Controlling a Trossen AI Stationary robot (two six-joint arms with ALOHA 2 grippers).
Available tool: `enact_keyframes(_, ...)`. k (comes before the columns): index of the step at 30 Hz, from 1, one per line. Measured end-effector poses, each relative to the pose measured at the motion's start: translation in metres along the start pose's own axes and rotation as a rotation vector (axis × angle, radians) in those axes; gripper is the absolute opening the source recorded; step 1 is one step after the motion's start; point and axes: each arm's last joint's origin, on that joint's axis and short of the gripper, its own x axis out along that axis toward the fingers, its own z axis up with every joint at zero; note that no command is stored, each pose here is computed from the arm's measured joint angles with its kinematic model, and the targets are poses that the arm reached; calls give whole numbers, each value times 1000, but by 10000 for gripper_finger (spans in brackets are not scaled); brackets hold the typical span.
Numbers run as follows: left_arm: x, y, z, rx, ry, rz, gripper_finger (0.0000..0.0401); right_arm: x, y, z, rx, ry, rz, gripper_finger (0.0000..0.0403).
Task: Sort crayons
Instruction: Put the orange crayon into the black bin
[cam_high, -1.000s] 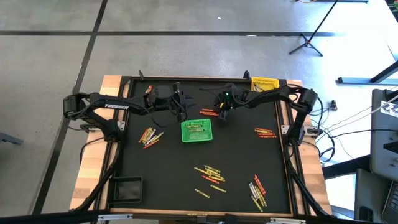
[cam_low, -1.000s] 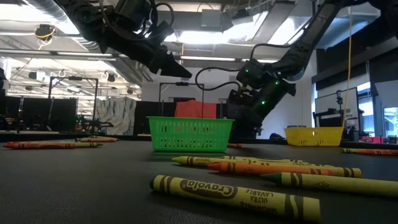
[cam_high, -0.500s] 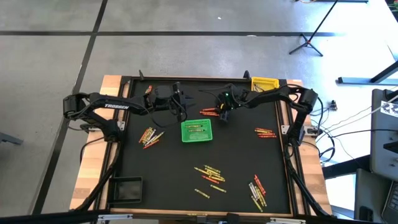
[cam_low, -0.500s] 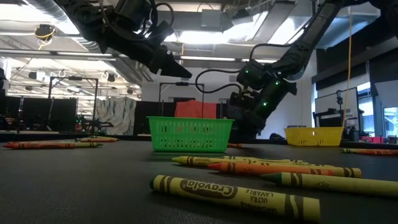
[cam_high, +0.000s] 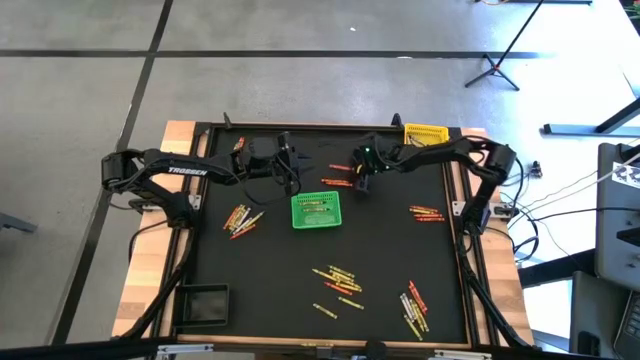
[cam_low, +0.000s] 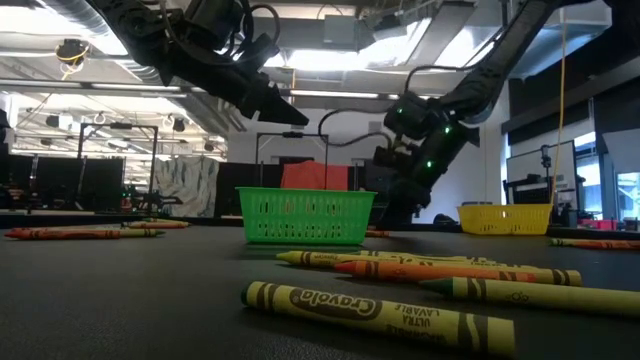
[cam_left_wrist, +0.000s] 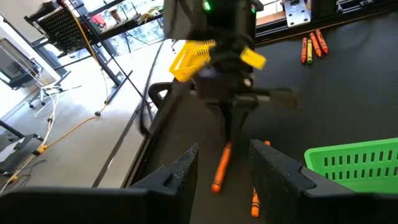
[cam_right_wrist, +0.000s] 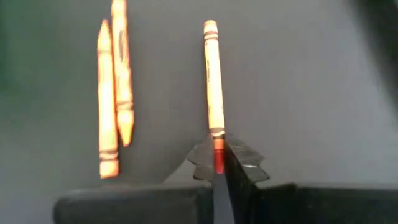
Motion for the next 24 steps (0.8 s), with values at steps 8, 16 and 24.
enact_keyframes(8, 2, -3, -3, 1, 10, -53, 129, -30, 11, 18, -43, -123, -10, 11)
enact_keyframes(16, 7, -6, -8, 0, 28, -75, 172, -44, 50, 40, -175, -256, 46, 0)
enact_keyframes(24, 13, -10, -13, 54, 41, -84, 180, -45, 62, 44, -212, -247, -56, 0)
